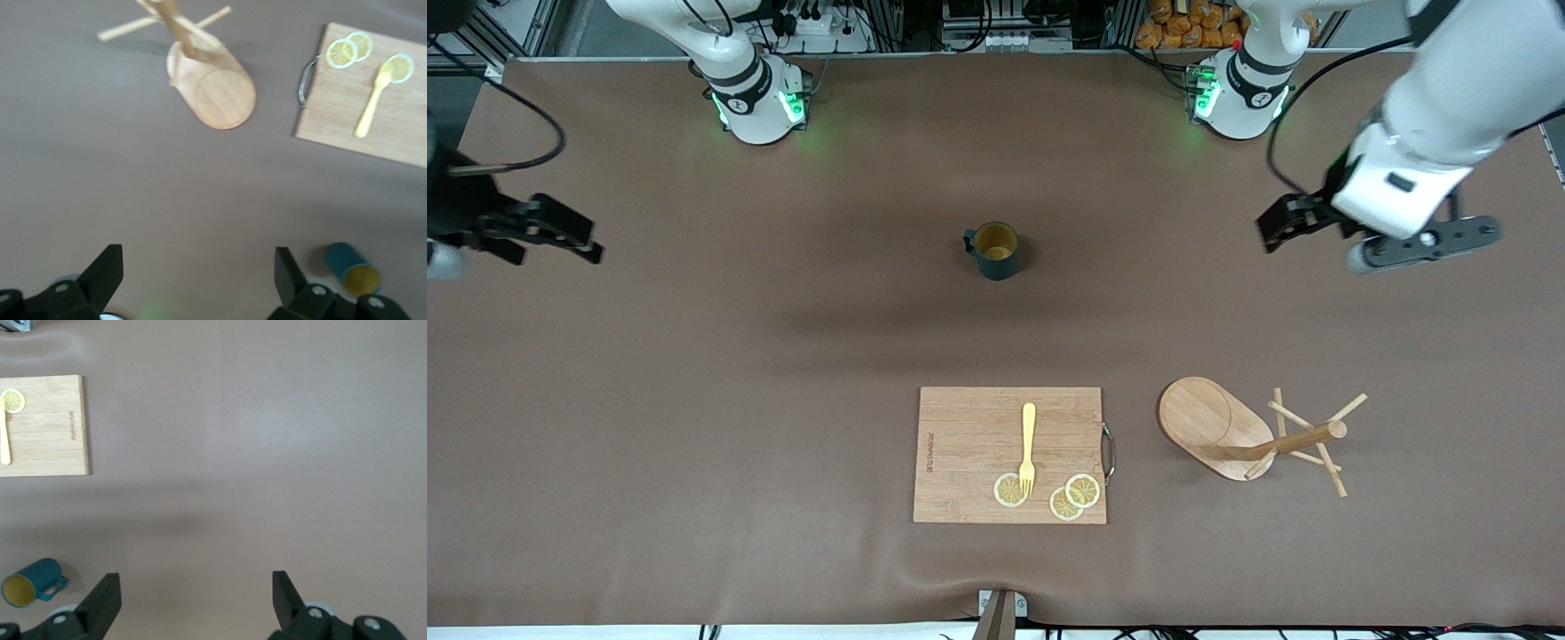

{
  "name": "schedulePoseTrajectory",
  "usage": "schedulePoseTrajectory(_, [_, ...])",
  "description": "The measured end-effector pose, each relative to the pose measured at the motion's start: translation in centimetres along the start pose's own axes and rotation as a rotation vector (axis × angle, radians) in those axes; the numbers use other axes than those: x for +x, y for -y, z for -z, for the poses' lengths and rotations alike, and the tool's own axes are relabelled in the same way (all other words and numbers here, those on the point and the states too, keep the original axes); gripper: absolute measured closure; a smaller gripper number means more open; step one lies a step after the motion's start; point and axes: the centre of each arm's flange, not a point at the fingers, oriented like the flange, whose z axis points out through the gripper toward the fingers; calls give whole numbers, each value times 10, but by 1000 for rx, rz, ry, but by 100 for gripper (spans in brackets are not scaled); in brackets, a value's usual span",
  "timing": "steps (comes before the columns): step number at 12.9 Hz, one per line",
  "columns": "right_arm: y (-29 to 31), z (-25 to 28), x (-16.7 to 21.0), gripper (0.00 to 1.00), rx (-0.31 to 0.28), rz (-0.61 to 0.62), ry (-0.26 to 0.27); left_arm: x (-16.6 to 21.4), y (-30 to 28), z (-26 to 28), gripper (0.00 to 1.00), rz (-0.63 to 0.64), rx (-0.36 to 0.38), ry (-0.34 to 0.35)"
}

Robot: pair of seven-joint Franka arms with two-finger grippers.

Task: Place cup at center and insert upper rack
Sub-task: 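Withdraw the right gripper while the left gripper reaches toward the mug, then move the left gripper above the mug handle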

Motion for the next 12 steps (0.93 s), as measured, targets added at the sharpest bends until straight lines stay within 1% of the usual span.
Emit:
schedulePoseTrajectory(2, [-33, 7, -5, 0, -5, 16, 7, -8, -31, -4, 0, 49, -21, -7])
schedulePoseTrajectory(5, [-83, 18, -14, 0, -44, 57, 1, -29, -88, -10, 0, 135, -70, -23])
schedulePoseTrajectory(7, [-93, 21, -19, 0, -59, 60, 3, -43, -125, -21, 0, 180, -94, -12])
schedulePoseTrajectory(10, [-96, 14, -23, 0, -56, 55, 27, -62, -179, -42, 0, 242, -152, -4])
schedulePoseTrajectory(12, [-96, 11, -27, 0, -54, 55, 35, -85, -213, -61, 0, 247, -153, 11])
